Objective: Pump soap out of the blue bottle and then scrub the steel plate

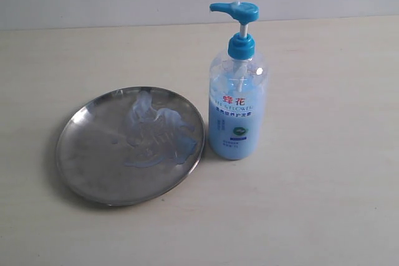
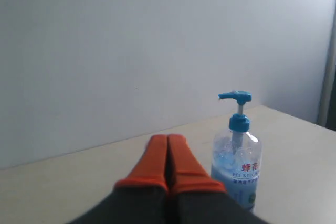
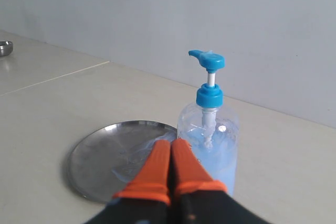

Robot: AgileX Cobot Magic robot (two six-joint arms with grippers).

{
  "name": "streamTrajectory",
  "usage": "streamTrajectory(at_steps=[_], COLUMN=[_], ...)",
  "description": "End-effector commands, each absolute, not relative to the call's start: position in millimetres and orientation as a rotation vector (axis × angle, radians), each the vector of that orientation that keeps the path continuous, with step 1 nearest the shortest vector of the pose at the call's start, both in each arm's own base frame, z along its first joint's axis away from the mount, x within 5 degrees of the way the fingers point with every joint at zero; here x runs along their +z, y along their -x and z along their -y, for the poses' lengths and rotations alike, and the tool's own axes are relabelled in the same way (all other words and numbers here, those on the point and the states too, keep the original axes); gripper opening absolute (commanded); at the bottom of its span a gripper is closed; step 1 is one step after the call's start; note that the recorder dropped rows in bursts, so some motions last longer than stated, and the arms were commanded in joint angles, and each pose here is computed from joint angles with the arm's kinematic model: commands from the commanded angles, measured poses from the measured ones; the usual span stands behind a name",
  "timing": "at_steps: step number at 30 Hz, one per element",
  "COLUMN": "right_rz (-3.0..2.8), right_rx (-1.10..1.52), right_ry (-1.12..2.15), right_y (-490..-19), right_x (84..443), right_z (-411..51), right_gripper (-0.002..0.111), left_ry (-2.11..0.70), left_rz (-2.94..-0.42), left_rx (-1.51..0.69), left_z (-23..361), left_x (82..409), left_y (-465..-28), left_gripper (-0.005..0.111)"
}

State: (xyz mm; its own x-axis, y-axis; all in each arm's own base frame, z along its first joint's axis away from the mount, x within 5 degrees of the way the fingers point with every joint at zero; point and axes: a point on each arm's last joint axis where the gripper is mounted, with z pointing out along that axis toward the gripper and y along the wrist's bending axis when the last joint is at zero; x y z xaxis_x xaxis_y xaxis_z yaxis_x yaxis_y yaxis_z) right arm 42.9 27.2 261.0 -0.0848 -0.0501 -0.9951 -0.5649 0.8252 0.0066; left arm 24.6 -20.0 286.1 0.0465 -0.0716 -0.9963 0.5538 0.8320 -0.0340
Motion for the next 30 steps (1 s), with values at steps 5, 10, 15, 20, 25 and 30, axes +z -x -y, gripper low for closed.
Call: streamTrajectory(at_steps=[5,10,15,20,25,30], right_rz=[-1.61,-1.61,-1.61,-1.61,-1.61,-1.61], right_rx=[0.461,0.461,0.461,0.461,0.461,0.461], right_ry=[0.495,0.495,0.495,0.495,0.495,0.495], right_y=[-43.5,-43.5,-43.5,-43.5,-43.5,-43.5], right_x=[260.1,260.1,260.1,260.1,260.1,260.1], right_z=[-27.9,-27.9,-27.9,-27.9,-27.9,-27.9], right_gripper=[0.0,0.0,0.0,0.0,0.0,0.0], left_ry=[-0.184,-0.139,-0.068,-0.058,-0.092,-0.146], left_rz=[-1.535,-1.564,-1.539,-1.586,-1.646,-1.734], left_rx=[-0.404,-0.353,-0.413,-0.418,-0.37,-0.303], left_z=[15.2,14.5,16.1,16.9,16.4,15.4], left_x=[265.2,248.1,224.6,205.2,199.3,190.7], left_y=[-36.4,-43.0,-50.7,-53.9,-53.8,-53.1], left_gripper=[0.0,0.0,0.0,0.0,0.0,0.0])
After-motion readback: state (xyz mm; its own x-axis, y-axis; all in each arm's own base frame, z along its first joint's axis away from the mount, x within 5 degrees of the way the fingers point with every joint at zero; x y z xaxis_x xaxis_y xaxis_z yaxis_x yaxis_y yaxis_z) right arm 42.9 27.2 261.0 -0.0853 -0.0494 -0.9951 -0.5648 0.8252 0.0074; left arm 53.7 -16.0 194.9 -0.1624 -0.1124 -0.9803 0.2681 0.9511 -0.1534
